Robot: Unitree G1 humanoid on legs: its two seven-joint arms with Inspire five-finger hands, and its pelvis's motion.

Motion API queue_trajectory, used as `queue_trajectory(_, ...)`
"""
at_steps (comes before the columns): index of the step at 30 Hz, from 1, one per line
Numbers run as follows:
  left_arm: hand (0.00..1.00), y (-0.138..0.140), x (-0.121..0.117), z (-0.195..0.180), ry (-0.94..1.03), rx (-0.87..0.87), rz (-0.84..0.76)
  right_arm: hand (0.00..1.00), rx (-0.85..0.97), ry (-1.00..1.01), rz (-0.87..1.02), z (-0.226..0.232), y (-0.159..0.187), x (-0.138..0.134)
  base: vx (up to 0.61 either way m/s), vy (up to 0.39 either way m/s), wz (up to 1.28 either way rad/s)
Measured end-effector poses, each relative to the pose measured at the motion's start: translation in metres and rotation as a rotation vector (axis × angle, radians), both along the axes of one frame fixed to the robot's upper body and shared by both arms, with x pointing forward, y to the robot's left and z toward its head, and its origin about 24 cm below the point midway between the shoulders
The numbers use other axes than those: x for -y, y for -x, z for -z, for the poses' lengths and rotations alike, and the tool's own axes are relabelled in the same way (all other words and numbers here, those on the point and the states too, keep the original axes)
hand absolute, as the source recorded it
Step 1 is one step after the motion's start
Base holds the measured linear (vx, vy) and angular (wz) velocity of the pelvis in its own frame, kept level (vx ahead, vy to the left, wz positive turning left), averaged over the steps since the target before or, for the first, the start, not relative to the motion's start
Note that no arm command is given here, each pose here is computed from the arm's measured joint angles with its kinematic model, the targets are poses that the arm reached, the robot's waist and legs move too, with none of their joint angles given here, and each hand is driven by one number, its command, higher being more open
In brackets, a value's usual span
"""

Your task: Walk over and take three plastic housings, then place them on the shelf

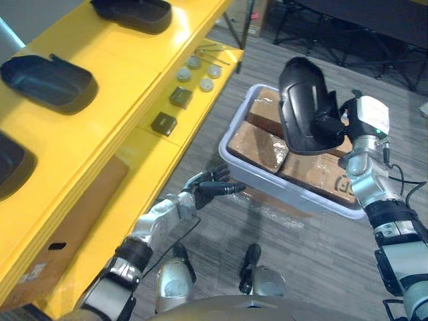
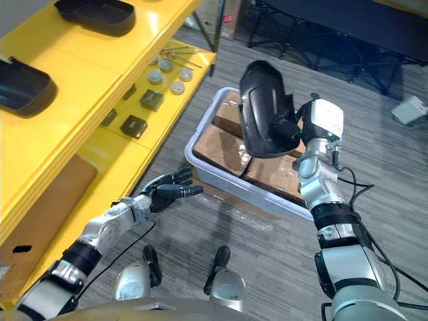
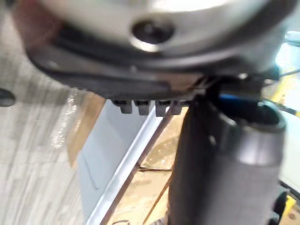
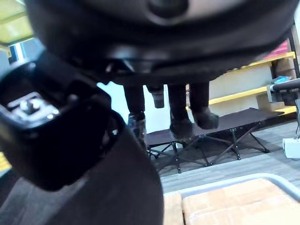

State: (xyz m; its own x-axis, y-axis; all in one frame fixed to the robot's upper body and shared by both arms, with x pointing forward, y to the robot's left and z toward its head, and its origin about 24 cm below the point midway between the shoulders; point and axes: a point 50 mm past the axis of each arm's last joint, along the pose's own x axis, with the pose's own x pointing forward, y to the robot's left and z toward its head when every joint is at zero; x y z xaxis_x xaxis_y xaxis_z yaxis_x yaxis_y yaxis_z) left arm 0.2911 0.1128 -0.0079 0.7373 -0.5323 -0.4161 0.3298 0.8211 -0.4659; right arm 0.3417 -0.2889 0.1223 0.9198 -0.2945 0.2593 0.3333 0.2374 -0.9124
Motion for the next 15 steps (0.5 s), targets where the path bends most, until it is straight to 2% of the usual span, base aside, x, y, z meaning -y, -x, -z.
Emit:
queue_trajectory(2, 1.0, -0.015, 0.002, -0.013, 0.067, -0.001, -0.033, 0.0, 0.0, 0.017, -0.027, 0.002, -0.002, -0.007, -0.06, 0.0, -0.31)
queue_trajectory(5, 1.0, -0.044, 0.003, -0.052, 0.294, 0.022, -0.116, 0.0, 0.019, 0.02, -0.109, 0.002, -0.006, -0.025, -0.05, -0.027, -0.19)
queue_trajectory(11, 1.0, -0.068, 0.006, -0.106, 0.613, 0.102, -0.189, 0.0, 0.104, 0.021, -0.263, -0.012, -0.014, -0.057, -0.01, -0.009, -0.11)
queue_trajectory(15, 1.0, -0.07, 0.002, -0.105, 0.609, 0.106, -0.227, 0.0, 0.147, 0.025, -0.325, -0.019, -0.014, -0.071, -0.01, 0.019, -0.07)
